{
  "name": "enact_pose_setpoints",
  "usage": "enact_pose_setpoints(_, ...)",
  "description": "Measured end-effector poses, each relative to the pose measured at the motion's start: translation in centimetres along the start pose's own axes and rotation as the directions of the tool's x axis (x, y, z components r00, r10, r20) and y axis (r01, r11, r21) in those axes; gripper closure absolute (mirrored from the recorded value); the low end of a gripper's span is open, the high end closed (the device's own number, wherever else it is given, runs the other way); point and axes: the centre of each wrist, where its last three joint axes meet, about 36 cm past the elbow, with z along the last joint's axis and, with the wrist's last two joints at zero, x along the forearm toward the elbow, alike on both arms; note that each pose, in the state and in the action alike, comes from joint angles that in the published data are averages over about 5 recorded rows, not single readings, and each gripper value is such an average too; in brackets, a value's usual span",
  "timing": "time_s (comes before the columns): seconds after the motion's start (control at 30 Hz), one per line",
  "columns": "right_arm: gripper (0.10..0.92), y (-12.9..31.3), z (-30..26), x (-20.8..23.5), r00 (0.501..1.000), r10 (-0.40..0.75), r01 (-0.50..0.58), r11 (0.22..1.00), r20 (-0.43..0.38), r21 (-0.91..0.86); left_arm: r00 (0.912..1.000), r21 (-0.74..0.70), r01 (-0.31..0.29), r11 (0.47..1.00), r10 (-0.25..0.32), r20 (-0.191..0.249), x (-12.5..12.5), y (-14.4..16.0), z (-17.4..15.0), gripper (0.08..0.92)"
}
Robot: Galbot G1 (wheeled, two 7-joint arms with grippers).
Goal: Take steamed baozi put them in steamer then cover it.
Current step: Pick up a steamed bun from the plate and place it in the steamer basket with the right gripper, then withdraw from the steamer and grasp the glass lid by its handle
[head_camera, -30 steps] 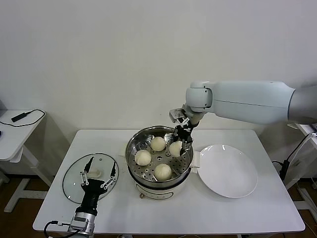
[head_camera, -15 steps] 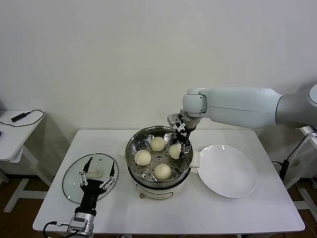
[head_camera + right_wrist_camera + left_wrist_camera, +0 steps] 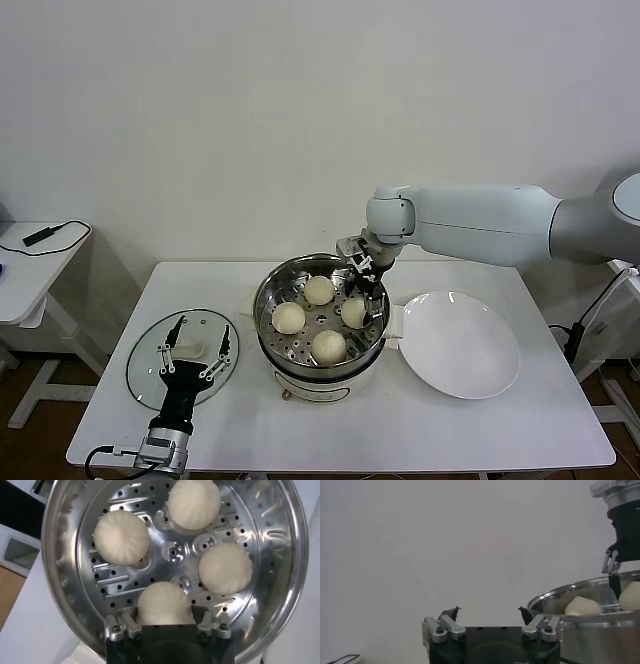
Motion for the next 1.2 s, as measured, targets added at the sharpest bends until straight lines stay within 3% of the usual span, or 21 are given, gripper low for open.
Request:
enact_pose_setpoints(0.37,0.2,0.4,0.1,2.0,0.996,0.043,-0.044,0.999,0.076,0.02,1.0,-0.016,0.0,1.0,0.0,-0.007,-0.2,0.0,0.4,0.177)
enact_pose_setpoints(0.53,0.2,1.2,1.1,4.1,0.963,0.159,-0.164,0.987,0.217,0.001,1.0,-0.04,-0.005,0.999,0.005,-0.006,-0.5,0.0,0.6,0.177)
enact_pose_setpoints(0.67,0.2,2.9,3.0,4.8,0.879,0.322,-0.321,0.945,0.352,-0.062,0.9999,-0.072,-0.009,0.997,0.009,-0.006,-0.7,0.2,0.8,0.177)
enact_pose_setpoints(0.8,0.2,4.6,4.8,3.9,0.701,0.542,-0.521,0.833,0.463,-0.185,0.9999,-0.118,-0.012,0.993,0.011,-0.005,-1.0,0.3,1.0,0.177)
enact_pose_setpoints(0.97,0.2,6.5,6.6,1.3,0.341,0.793,-0.711,0.569,0.504,-0.414,1.0,-0.205,-0.005,0.979,0.005,0.0,-1.5,0.6,1.1,0.177)
enact_pose_setpoints(1.1,0.2,8.3,7.9,-1.0,0.047,0.889,-0.726,0.344,0.456,-0.596,0.9999,-0.289,0.007,0.957,-0.004,0.011,-2.0,0.9,1.0,0.177)
enact_pose_setpoints(1.2,0.2,10.0,9.3,-3.0,-0.125,0.916,-0.677,0.202,0.381,-0.707,0.9998,-0.364,0.01,0.931,-0.004,0.019,-2.3,1.3,1.3,0.177)
